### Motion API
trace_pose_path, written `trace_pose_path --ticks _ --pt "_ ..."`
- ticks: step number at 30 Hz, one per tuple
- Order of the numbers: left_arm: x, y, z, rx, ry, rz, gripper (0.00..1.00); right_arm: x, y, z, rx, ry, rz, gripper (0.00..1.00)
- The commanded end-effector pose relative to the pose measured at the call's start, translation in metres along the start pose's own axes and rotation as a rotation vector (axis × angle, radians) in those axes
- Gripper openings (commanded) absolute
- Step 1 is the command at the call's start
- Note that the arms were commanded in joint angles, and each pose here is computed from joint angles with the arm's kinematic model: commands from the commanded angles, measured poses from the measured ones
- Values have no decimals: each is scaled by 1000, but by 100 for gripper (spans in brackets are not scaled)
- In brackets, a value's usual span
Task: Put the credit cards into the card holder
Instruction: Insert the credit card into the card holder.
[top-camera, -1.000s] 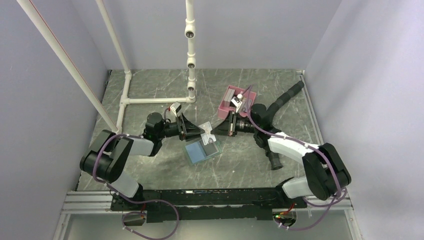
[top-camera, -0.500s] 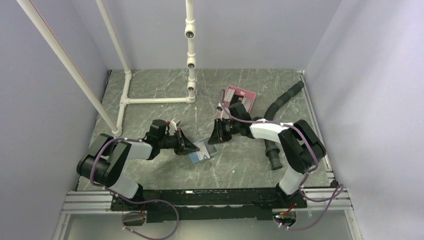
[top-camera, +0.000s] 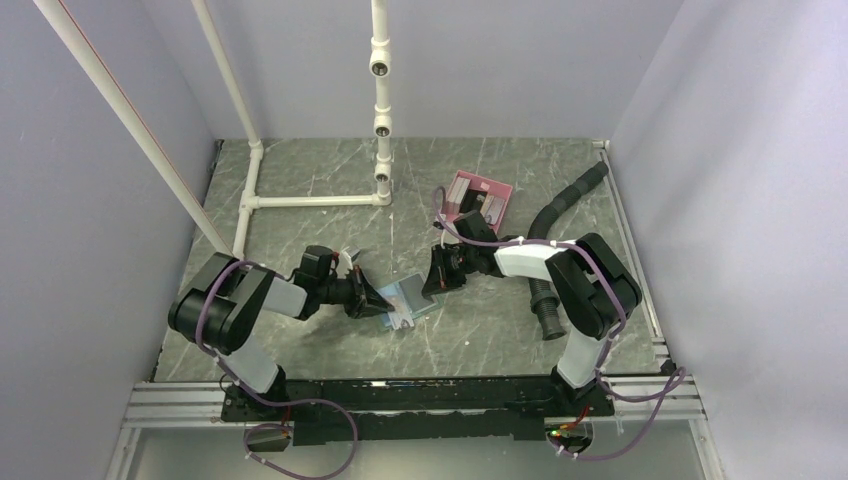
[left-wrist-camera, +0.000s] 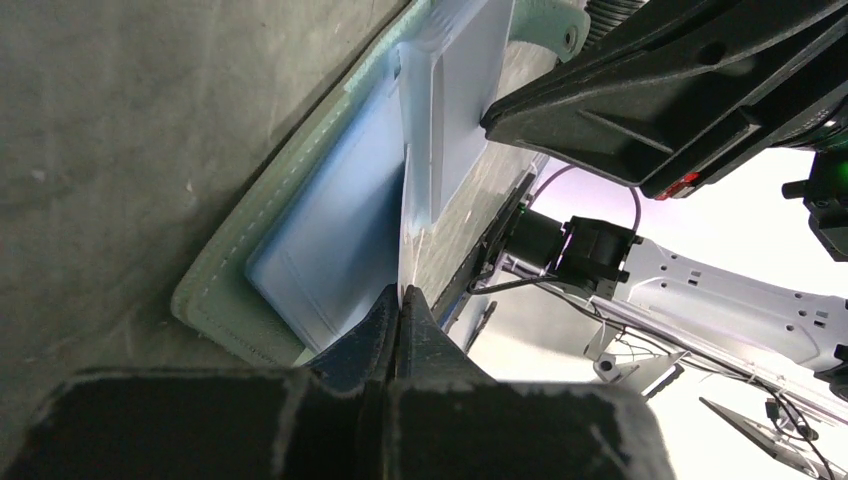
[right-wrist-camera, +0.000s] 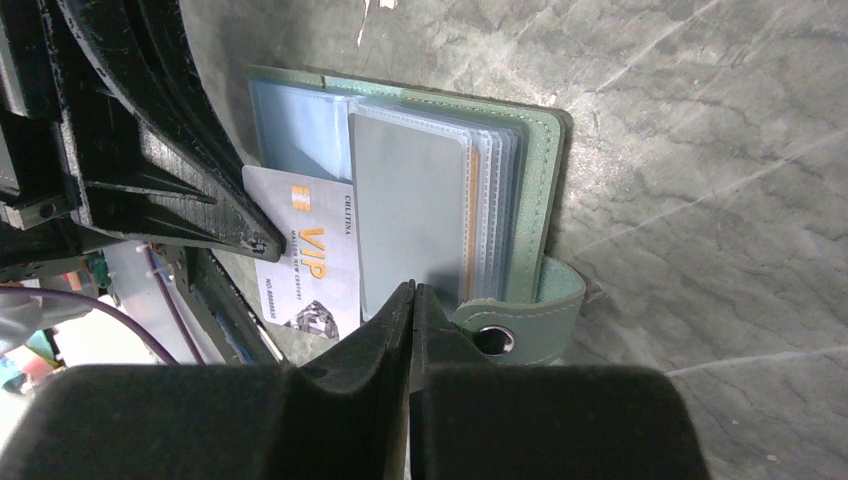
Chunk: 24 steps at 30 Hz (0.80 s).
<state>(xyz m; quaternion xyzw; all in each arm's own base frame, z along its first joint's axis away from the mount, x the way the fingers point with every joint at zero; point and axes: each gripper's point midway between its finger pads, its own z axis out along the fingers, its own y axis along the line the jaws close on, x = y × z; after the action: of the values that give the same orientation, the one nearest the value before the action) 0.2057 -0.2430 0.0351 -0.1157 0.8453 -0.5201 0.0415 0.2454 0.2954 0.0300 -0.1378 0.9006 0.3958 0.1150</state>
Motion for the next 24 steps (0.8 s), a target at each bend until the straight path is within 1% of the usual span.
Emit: trace_pose_path --ticks 1,6,12,20,24 --pt "-1 -6 -2 62 1 54 0 -3 -14 3 55 -20 -27 3" --pt "-5 -22 -3 139 -14 103 0 -2 -15 6 47 -14 -17 1" --pt "-6 -24 -5 116 -4 128 0 -2 -14 6 43 -13 -20 1" --pt "-5 -20 1 145 21 78 0 -1 -14 5 43 -13 -18 1" --pt "-4 -12 5 138 31 48 0 0 -14 5 43 -12 -19 1"
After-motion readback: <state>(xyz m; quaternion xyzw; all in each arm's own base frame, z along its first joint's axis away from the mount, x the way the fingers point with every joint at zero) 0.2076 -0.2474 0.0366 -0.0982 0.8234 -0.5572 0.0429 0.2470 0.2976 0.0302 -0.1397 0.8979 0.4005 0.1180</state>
